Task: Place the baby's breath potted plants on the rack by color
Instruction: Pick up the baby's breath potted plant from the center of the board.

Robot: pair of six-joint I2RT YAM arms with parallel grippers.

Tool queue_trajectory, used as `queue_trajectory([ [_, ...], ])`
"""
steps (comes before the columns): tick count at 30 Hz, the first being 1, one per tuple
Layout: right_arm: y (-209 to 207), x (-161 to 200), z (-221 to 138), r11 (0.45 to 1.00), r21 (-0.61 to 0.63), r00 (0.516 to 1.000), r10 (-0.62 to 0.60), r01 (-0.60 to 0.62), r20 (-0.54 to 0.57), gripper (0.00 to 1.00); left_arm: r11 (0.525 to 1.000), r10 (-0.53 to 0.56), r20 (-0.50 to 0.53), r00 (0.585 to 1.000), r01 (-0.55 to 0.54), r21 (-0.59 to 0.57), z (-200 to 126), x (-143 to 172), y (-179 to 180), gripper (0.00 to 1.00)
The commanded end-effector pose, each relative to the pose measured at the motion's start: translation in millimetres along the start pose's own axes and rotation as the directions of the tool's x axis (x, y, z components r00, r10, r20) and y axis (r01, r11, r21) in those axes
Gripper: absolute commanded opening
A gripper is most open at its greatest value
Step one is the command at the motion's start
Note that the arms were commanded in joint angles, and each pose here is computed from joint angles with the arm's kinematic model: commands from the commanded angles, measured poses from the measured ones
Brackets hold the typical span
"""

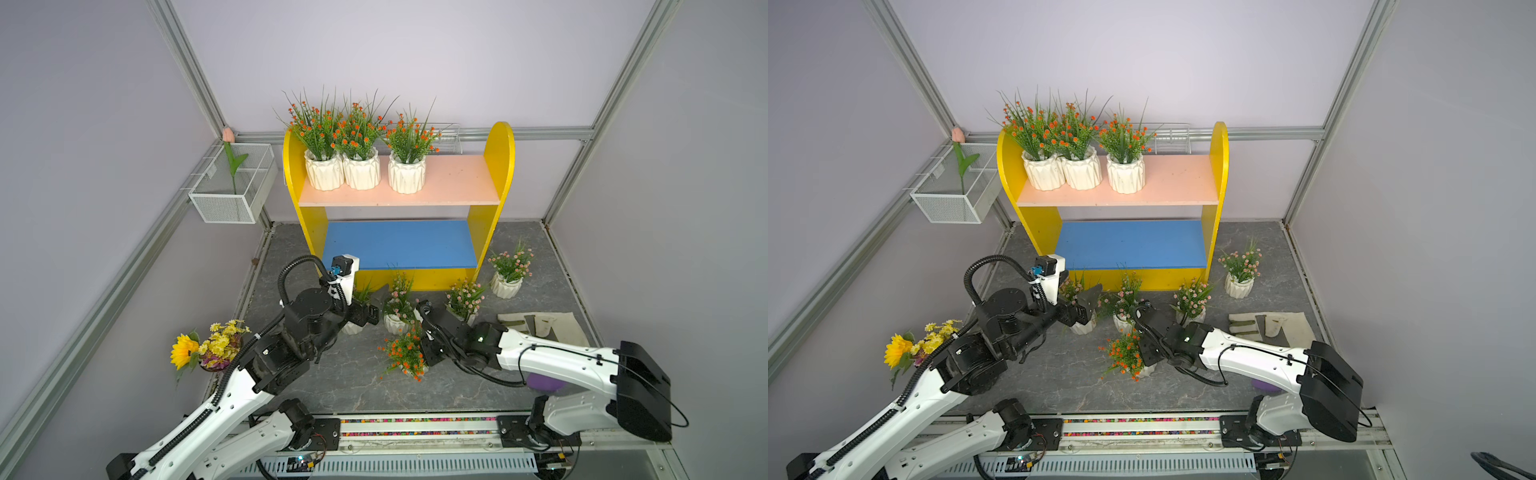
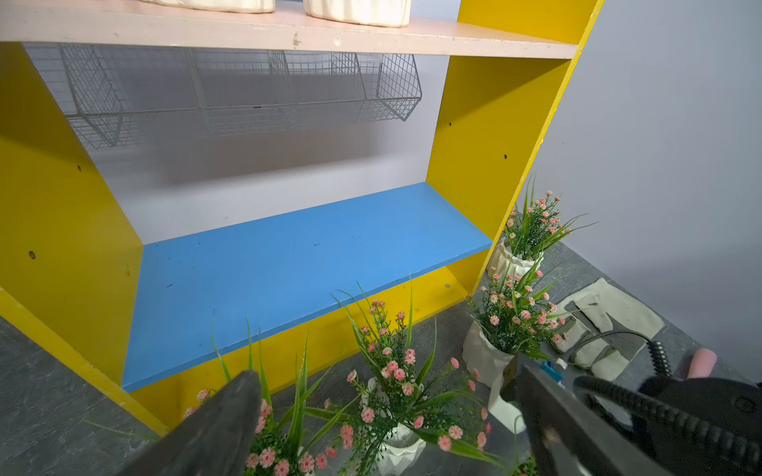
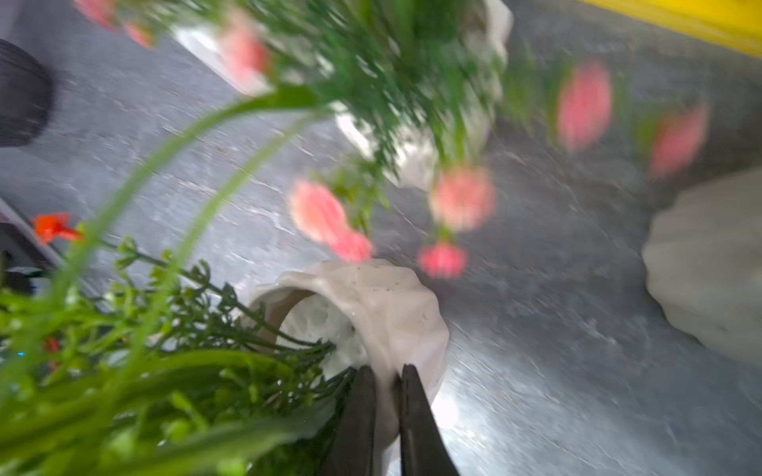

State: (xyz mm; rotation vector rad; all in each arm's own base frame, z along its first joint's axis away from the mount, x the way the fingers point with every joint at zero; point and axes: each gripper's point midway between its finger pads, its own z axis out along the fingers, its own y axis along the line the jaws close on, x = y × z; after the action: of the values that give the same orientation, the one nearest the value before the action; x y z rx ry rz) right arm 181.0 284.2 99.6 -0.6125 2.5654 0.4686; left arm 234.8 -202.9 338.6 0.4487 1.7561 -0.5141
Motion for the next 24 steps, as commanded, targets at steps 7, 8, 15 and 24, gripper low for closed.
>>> queue_trajectory([
  [7, -40, 16, -21, 0.992, 0.036, 0.992, 0.118, -0.12, 0.037, 0.07, 0.995, -0.008, -0.048, 0.999, 0.012, 0.103, 18, 23, -20, 1.0],
  [8, -44, 19, -22, 0.991, 0.047, 0.992, 0.125, -0.127, 0.035, 0.07, 0.992, -0.012, -0.057, 0.998, 0.019, 0.124, 19, 28, -24, 1.0],
  [15, -71, 41, -20, 0.98, 0.1, 0.985, 0.174, -0.174, 0.009, 0.1, 0.975, -0.051, -0.109, 0.993, 0.073, 0.209, 26, 60, -37, 1.0],
  [24, -75, 56, -6, 0.973, 0.103, 0.977, 0.21, -0.206, -0.026, 0.17, 0.976, -0.05, -0.116, 0.992, 0.073, 0.204, 24, 64, -36, 1.0],
])
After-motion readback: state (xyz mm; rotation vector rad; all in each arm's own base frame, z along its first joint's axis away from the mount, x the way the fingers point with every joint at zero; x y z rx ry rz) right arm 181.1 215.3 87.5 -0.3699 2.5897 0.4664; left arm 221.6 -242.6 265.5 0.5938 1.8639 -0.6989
